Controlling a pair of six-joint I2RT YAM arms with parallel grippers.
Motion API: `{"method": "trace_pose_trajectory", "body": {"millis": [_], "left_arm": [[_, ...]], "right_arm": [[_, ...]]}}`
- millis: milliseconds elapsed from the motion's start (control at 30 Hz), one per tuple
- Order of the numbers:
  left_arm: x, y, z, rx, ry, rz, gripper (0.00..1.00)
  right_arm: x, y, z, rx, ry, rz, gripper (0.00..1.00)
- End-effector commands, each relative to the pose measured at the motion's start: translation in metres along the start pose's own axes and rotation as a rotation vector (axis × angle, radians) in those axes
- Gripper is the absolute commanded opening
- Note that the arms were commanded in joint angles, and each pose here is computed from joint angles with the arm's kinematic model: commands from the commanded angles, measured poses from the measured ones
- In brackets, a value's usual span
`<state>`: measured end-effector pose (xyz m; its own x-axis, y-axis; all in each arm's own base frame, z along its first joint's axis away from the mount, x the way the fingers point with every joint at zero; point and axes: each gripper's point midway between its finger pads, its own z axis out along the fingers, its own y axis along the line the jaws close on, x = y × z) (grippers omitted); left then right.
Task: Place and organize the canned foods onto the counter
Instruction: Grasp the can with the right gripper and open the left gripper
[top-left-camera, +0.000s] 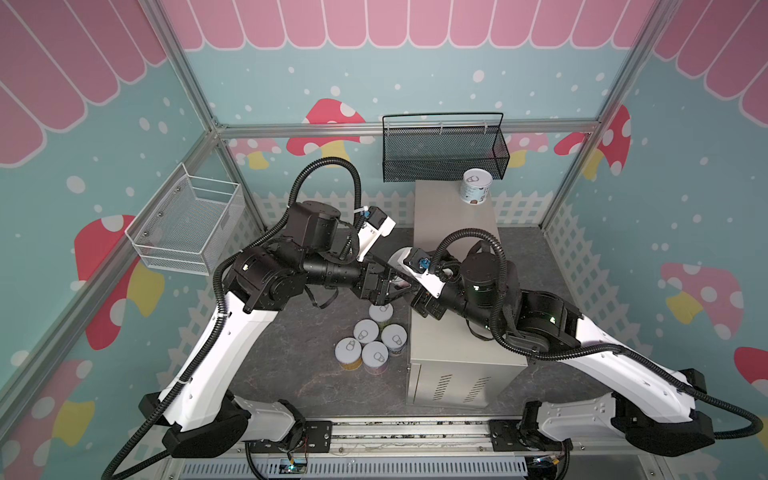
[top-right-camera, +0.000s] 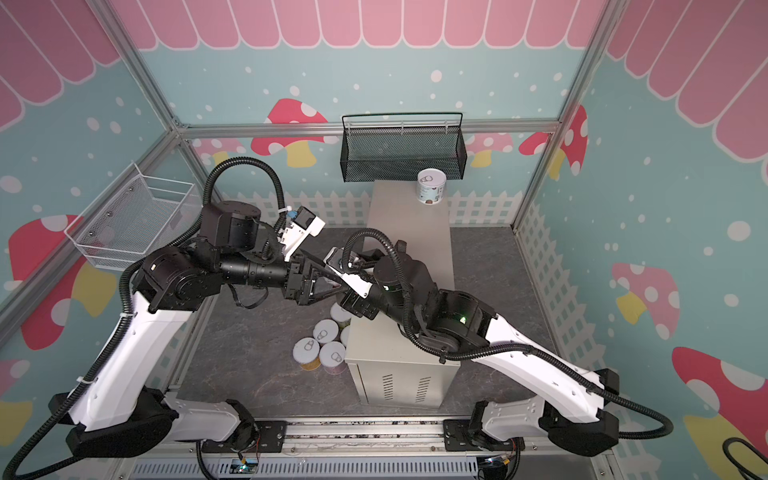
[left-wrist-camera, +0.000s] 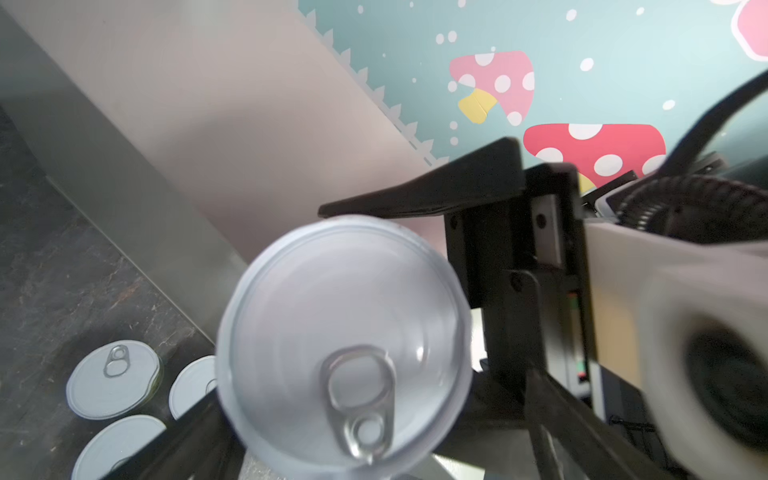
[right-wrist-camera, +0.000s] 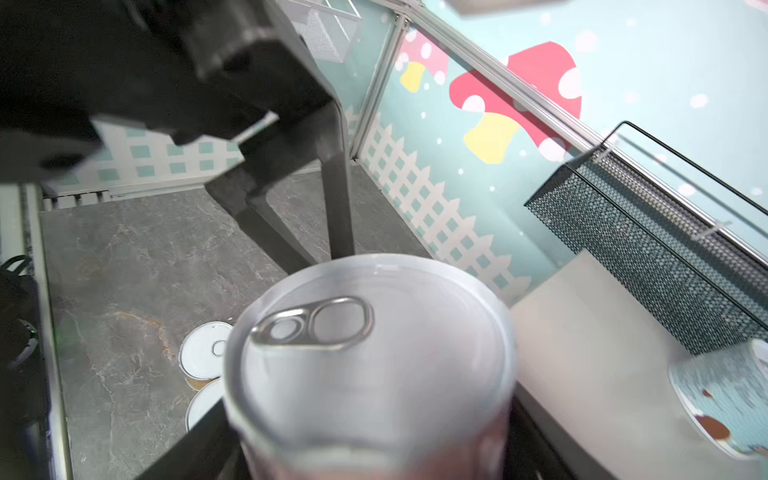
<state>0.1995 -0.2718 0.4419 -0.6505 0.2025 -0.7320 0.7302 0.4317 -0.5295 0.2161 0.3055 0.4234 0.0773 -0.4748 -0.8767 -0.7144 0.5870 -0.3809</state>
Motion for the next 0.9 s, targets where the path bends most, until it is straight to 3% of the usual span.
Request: {"method": "trace_pose_trajectory", "body": {"millis": [0, 333, 500, 867], "left_arm": [[-0.025, -0.019, -0.010, 0.050, -0.102, 0.024, 0.99], [-0.035, 0.008, -0.035, -0.102, -0.235, -0.030, 0.99], [-0.021, 0.028, -0.044, -0.192, -0.258, -0.029, 0.99], [-0.002, 0.042, -0.055, -0.193, -0.272, -0.037, 0.99]], "right_arm": [[-0.006, -0.026, -0.018, 0.116, -0.054, 0.084, 0.75], [0.024, -0.053, -0.050, 0.261, -0.094, 0.253, 0.76], [0.043, -0.062, -0.046, 0.327, -0.063, 0.332, 0.78], [0.062, -0.082, -0.014, 0.299, -0.041, 0.422, 0.83]]}}
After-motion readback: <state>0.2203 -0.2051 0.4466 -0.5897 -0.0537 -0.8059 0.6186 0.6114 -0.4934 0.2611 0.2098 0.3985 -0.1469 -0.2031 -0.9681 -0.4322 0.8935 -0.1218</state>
